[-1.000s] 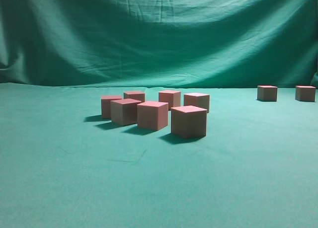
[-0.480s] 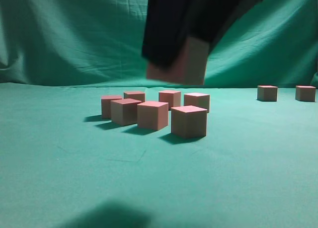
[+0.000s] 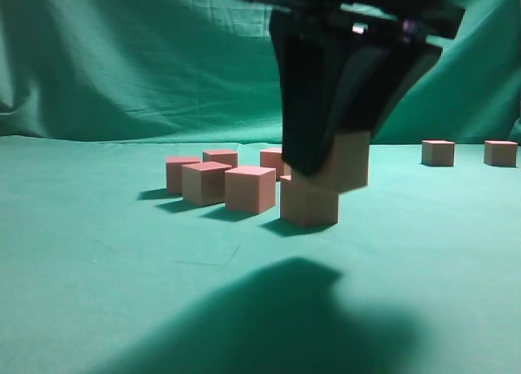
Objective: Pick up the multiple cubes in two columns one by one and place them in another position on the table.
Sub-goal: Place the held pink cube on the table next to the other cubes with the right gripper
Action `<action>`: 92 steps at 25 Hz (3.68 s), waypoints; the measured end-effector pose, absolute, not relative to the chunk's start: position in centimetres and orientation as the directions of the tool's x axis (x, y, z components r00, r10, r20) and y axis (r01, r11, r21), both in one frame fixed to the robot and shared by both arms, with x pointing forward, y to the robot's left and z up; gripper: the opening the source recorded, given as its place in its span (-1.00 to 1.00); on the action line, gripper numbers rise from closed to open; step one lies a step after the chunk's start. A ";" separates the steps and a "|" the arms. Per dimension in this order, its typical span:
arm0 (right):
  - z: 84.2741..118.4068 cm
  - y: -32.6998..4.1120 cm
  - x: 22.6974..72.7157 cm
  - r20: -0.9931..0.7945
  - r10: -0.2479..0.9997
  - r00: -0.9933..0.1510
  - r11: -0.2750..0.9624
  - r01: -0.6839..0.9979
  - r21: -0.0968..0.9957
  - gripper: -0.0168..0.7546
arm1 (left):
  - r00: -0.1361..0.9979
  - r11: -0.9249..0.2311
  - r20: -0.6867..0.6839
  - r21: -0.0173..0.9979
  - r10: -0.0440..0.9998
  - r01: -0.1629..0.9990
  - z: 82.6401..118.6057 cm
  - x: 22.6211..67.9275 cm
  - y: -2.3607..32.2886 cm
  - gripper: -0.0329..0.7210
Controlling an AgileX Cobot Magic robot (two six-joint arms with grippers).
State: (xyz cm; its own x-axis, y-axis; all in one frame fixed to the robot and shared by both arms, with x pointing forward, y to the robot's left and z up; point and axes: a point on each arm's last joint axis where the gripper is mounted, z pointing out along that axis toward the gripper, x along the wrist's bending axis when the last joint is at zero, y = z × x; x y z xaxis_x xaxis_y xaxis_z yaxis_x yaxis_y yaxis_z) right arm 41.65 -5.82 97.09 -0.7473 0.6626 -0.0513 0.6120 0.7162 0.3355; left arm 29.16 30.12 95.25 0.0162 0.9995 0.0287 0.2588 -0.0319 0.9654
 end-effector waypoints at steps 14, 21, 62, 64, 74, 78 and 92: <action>95.3 -4.9 42.3 -0.059 0.660 -0.749 0.717 0.604 0.348 -0.27 | 0.016 -0.032 0.029 0.965 0.999 0.259 95.3 29.2 30.1 -0.91; 94.3 -4.6 42.5 -0.056 0.663 -0.747 0.716 0.611 0.339 -0.27 | 0.016 -0.032 0.029 0.965 0.999 0.259 95.3 29.2 30.1 -0.91; 93.6 -4.5 42.8 -0.089 0.623 -0.777 0.755 0.568 0.329 -0.27 | 0.016 -0.032 0.029 0.965 0.999 0.259 95.3 29.2 30.1 -0.91; 93.5 -4.5 42.8 -0.088 0.625 -0.776 0.754 0.571 0.325 -0.27 | 0.016 -0.032 0.029 0.965 0.999 0.259 95.3 29.2 30.1 -0.91; 93.5 -4.7 42.6 -0.084 0.636 -0.767 0.754 0.595 0.279 0.04 | 0.016 -0.032 0.029 0.965 0.999 0.259 95.3 29.2 30.1 -0.91; 94.4 -4.3 43.0 -0.088 0.642 -0.762 0.751 0.600 0.276 0.43 | 0.016 -0.032 0.029 0.965 0.999 0.259 95.3 29.2 30.1 -0.91; 103.1 -5.2 43.2 -0.162 0.667 -0.728 0.744 0.635 0.209 0.54 | 0.016 -0.030 0.027 0.965 1.000 0.259 95.3 29.2 30.1 -0.91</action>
